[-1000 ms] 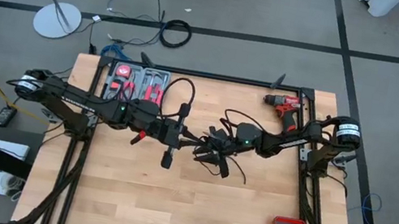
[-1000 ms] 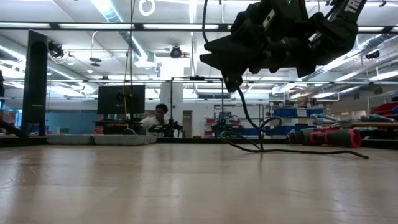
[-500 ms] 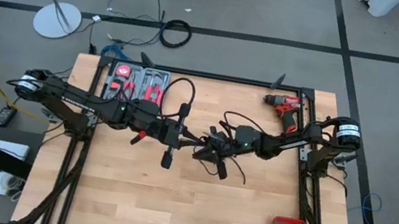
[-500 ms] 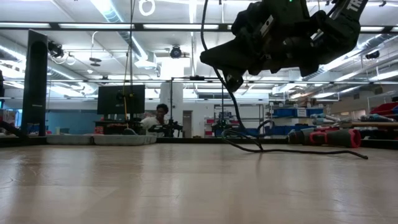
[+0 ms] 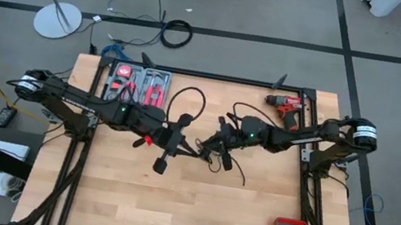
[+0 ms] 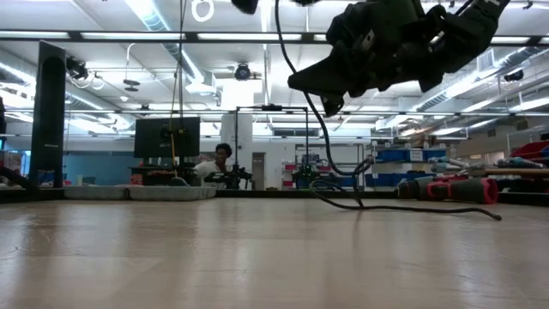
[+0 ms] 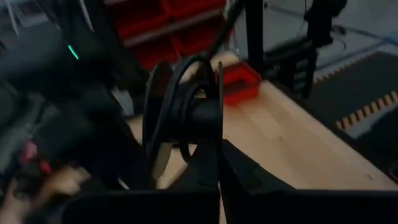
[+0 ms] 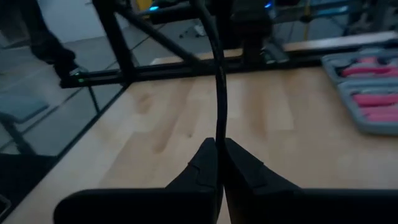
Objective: Coil cords
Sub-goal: Uncoil the black wire from the black spool
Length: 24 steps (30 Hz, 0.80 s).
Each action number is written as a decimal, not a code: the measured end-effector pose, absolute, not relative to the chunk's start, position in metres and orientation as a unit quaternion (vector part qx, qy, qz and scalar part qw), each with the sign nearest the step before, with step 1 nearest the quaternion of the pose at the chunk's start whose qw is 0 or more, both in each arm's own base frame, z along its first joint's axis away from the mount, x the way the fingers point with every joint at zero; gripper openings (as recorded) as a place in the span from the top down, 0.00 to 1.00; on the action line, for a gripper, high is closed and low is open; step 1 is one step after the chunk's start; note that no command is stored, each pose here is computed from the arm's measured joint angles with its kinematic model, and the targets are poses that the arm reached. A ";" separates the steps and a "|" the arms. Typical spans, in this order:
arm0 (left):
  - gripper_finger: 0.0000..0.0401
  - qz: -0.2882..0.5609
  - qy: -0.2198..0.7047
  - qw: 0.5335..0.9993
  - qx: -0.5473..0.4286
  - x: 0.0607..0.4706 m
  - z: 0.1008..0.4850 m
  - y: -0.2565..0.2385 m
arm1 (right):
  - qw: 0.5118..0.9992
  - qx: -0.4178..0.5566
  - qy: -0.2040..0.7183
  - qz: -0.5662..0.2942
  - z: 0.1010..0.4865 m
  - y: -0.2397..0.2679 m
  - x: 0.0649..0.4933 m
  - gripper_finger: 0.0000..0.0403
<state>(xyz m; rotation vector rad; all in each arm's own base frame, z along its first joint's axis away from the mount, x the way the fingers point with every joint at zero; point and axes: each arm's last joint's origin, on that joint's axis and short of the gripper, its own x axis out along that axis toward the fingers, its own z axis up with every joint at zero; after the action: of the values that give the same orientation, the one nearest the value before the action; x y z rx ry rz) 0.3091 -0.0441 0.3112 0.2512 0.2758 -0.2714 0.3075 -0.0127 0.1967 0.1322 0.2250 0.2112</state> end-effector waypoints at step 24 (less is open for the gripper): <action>1.00 -0.085 0.252 0.958 0.106 0.301 0.286 -0.040 | 0.989 -0.004 0.143 0.048 0.245 -0.002 0.261 0.98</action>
<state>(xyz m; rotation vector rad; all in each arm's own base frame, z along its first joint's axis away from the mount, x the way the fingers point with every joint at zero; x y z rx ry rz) 0.3007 -0.0395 0.2860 0.2140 0.5117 -0.1728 0.2611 -0.0018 0.2455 -0.0088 0.2862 0.0961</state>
